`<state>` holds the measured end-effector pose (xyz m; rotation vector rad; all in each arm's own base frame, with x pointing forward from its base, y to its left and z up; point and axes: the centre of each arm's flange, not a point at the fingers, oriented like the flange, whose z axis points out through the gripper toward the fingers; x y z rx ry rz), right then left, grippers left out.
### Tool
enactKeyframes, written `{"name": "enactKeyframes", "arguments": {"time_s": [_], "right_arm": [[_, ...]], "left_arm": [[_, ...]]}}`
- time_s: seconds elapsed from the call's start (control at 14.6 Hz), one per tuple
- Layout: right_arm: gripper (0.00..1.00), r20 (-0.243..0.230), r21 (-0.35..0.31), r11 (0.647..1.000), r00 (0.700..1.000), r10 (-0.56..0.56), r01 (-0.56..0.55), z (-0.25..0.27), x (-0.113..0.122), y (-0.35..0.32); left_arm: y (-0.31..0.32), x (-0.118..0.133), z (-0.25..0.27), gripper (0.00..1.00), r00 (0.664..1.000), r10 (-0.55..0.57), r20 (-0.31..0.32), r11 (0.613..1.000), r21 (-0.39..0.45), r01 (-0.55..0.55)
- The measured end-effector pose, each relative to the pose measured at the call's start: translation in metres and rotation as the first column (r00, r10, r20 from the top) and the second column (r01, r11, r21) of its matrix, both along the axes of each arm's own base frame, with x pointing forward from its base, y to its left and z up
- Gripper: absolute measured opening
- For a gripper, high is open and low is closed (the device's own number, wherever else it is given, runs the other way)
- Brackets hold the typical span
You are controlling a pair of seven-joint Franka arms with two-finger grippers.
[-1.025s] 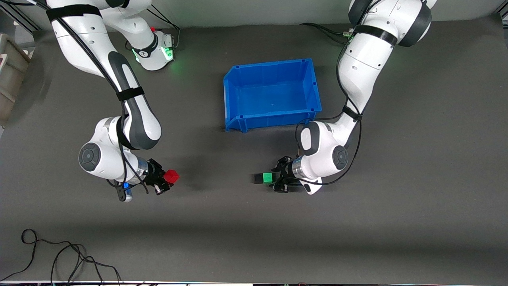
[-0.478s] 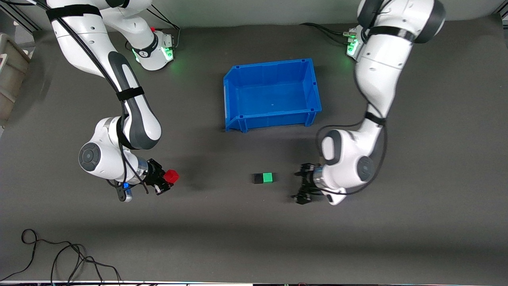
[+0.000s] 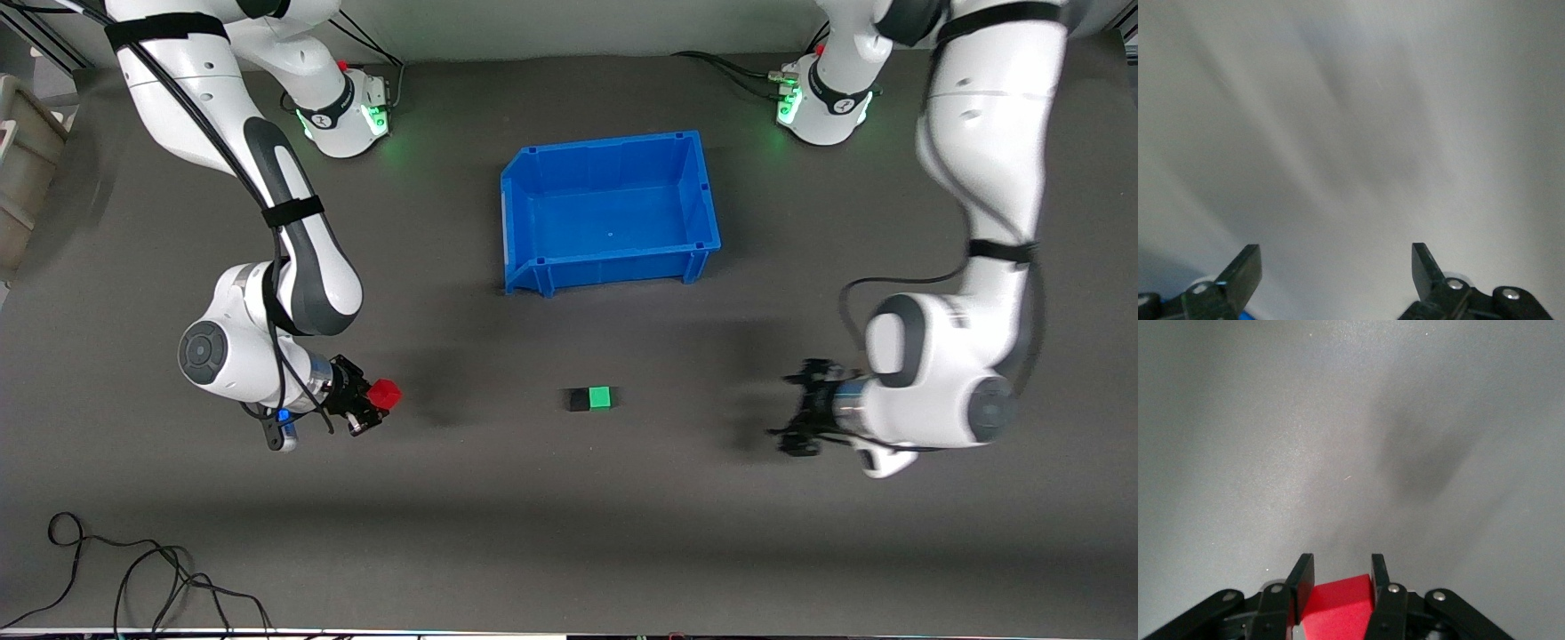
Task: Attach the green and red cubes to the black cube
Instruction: 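Raise the left gripper away while the right gripper carries the red cube, then lower the red cube with the right gripper beside the black cube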
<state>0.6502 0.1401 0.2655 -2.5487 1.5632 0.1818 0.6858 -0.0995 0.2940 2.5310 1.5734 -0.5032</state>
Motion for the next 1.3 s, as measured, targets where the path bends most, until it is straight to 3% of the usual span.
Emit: {"name": "enactKeyframes", "arguments": {"time_s": [0.14, 0.27, 0.55, 0.89, 1.02, 1.3], "right_arm": [[0.41, -0.001, 0.000, 1.000, 1.000, -0.001, 0.001, 0.000, 0.000, 0.000], [0.41, -0.080, -0.023, 0.983, 0.980, -0.181, 0.180, 0.022, 0.010, 0.027], [0.41, -0.088, -0.045, 0.958, 0.954, -0.287, 0.284, 0.048, 0.019, 0.071], [0.41, -0.105, -0.074, 0.919, 0.913, -0.394, 0.388, 0.029, 0.029, 0.070], [0.41, -0.105, -0.083, 0.907, 0.901, -0.420, 0.413, 0.018, 0.031, 0.100], [0.41, -0.103, -0.115, 0.882, 0.878, -0.468, 0.457, -0.017, 0.020, 0.178]], "left_arm": [[0.040, -0.006, 0.030, 1.00, 0.993, -0.119, -0.004, 0.993, 0.023, 0.119], [0.075, -0.016, 0.064, 1.00, 0.971, -0.239, -0.001, 0.971, 0.022, 0.239], [0.126, -0.042, 0.135, 1.00, 0.899, -0.436, 0.039, 0.900, -0.003, 0.437], [0.104, -0.057, 0.176, 1.00, 0.836, -0.546, 0.058, 0.838, 0.026, 0.546], [0.099, -0.060, 0.185, 1.00, 0.785, -0.616, 0.074, 0.788, 0.030, 0.615], [0.103, -0.062, 0.198, 1.00, 0.643, -0.758, 0.115, 0.651, 0.054, 0.757]]}}
